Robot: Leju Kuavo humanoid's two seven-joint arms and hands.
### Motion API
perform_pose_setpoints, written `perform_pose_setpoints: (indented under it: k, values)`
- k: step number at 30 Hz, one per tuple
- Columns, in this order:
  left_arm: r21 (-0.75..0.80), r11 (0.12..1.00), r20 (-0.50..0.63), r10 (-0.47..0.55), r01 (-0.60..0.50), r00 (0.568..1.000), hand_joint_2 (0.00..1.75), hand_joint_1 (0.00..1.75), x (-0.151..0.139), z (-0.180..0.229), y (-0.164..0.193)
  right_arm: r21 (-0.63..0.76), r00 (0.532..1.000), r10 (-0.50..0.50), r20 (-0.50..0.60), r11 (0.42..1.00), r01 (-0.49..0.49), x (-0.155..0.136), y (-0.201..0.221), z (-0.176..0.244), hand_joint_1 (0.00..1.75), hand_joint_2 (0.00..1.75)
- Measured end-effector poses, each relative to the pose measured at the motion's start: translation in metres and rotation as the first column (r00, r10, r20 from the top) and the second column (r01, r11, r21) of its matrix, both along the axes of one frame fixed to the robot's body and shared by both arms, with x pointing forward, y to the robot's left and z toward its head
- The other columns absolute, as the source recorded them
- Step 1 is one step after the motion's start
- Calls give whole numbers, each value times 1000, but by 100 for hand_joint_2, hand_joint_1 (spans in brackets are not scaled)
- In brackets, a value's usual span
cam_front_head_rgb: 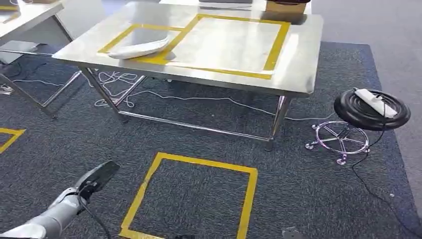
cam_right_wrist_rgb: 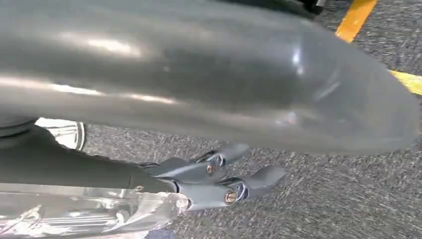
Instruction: Take the parts from the cabinet and place them on the table.
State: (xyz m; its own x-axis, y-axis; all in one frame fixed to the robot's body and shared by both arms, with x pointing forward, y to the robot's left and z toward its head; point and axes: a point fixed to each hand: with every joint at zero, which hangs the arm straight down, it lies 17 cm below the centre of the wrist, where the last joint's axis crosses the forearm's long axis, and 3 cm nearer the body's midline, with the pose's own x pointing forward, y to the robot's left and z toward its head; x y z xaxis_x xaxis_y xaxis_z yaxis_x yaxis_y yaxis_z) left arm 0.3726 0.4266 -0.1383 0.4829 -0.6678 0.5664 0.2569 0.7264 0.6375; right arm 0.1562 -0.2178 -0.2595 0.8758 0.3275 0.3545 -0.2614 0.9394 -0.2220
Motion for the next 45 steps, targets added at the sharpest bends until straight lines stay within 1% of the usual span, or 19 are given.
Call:
perform_pose_setpoints:
  k: [1, 2, 4, 6, 7, 12, 14, 17, 22, 27, 30, 32, 33, 37, 39, 42, 45]
  values:
    - [-51, 998, -68, 34, -38, 997, 0, 0, -43, -32, -17, -3, 1000, -1, -1, 1000, 1, -3, -3, -1, 0, 0]
    - [-75, 995, -106, 50, -59, 993, 0, 0, -58, -43, -24, -6, 1000, -2, -5, 1000, 2, -6, -4, -2, 0, 0]
    - [-71, 995, -134, 53, -63, 990, 0, 0, -66, -49, -27, -7, 1000, -5, -2, 1000, 5, -5, -5, -2, 0, 0]
    - [-82, 995, -150, 52, -65, 987, 0, 0, -78, -58, -46, -13, 1000, -18, 10, 1000, 18, -3, -9, -1, 0, 0]
    - [-92, 993, -166, 57, -73, 985, 0, 0, -89, -64, -52, -15, 1000, -25, 13, 1000, 25, -4, -11, -1, 0, 0]
    - [-138, 983, -305, 77, -124, 949, 0, 0, -166, -101, -88, -18, 998, -55, 19, 998, 56, -10, -16, -3, 0, 0]
    - [-152, 979, -335, 79, -137, 939, 0, 0, -183, -108, -98, -17, 998, -65, 12, 998, 65, -15, -17, -4, 0, 0]
    - [-160, 976, -370, 78, -146, 926, 0, 0, -201, -114, -105, -19, 997, -72, 7, 997, 72, -19, -19, -5, 0, 0]
    - [-174, 971, -392, 83, -162, 916, 0, 0, -207, -117, -114, -27, 997, -77, 16, 997, 77, -15, -24, -4, 0, 0]
    - [-190, 961, -467, 92, -202, 879, 0, 0, -244, -128, -124, -29, 994, -105, 28, 994, 105, -13, -27, -3, 0, 0]
    - [-207, 958, -457, 85, -199, 885, 0, 0, -243, -127, -135, -31, 992, -124, 25, 992, 125, -20, -30, -5, 0, 0]
    - [-210, 955, -447, 96, -208, 889, 0, 0, -245, -127, -136, -32, 991, -134, 26, 990, 134, -21, -31, -5, 0, 0]
    - [-209, 955, -441, 100, -211, 892, 175, 0, -245, -126, -135, -32, 990, -139, 26, 990, 140, -22, -32, -5, 0, 0]
    - [-218, 953, -411, 104, -209, 906, 175, 0, -235, -123, -142, -40, 987, -158, 32, 986, 160, -24, -36, -5, 0, 0]
    - [-226, 950, -419, 105, -216, 902, 175, 0, -239, -124, -145, -44, 986, -161, 32, 986, 162, -24, -37, -5, 0, 0]
    - [-258, 933, -452, 113, -250, 885, 175, 0, -247, -126, -153, -53, 988, -153, 26, 987, 154, -26, -39, -6, 0, 0]
    - [-286, 921, -450, 117, -267, 885, 175, 0, -243, -125, -161, -58, 989, -150, 11, 987, 151, -37, -40, -8, 0, 0]
